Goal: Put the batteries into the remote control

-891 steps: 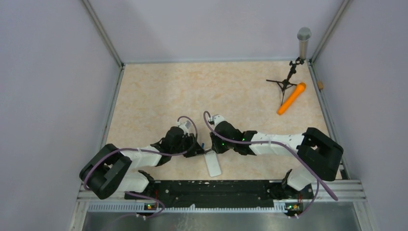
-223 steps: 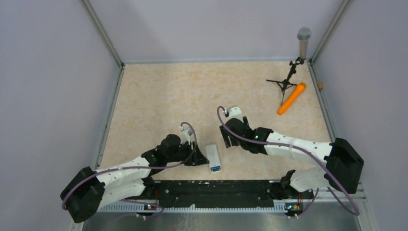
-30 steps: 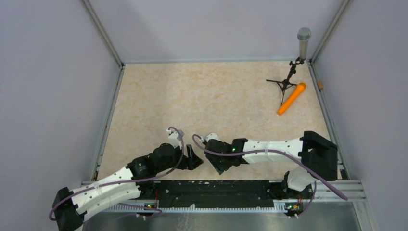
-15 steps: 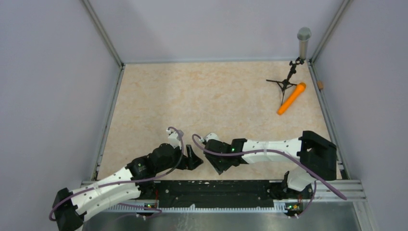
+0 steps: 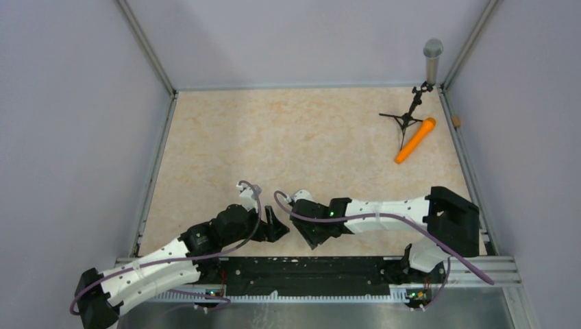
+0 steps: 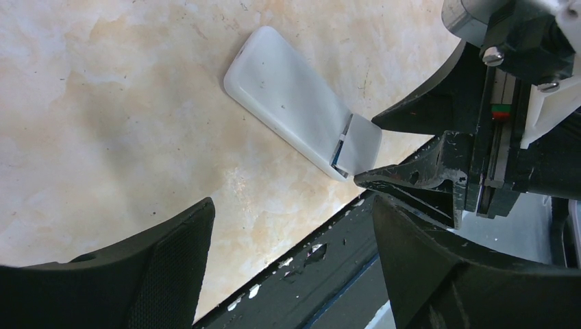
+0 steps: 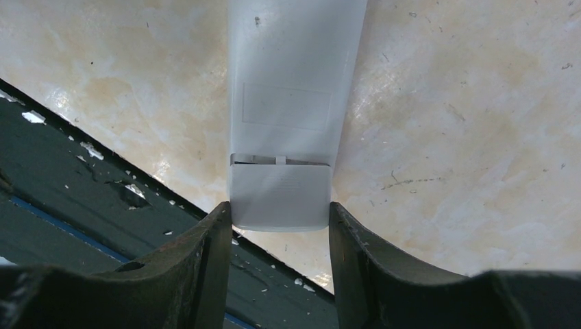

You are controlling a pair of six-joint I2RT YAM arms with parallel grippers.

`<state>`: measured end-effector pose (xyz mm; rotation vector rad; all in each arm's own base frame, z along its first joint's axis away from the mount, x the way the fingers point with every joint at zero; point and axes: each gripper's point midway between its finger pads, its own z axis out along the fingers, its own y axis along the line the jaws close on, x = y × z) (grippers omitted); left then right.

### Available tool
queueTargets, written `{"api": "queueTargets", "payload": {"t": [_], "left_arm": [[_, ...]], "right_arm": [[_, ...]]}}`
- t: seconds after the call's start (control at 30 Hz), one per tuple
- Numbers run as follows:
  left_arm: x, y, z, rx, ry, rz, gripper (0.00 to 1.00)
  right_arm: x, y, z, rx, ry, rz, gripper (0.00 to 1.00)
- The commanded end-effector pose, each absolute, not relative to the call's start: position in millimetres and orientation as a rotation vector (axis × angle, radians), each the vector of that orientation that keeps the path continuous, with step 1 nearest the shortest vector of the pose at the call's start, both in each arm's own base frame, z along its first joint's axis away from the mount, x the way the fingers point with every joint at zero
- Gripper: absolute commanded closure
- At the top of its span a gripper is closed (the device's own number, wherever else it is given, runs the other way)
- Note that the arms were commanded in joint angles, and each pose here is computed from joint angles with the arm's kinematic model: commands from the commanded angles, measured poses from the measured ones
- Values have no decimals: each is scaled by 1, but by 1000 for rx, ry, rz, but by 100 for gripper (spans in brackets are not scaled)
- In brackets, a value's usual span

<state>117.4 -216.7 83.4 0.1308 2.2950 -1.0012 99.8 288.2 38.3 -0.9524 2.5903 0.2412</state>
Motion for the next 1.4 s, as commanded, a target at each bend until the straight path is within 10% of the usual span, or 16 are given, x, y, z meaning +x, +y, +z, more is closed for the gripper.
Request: {"api": "queueTargets", "payload": {"t": [0.0, 1.37], "left_arm": [[120, -221, 86, 126, 2268, -1029, 15], [120, -223, 87, 131, 2267, -1040, 15]], "right_arm": [[95, 294, 50, -941, 2574, 269, 81], [105, 290, 41, -1030, 2540, 186, 81]]}}
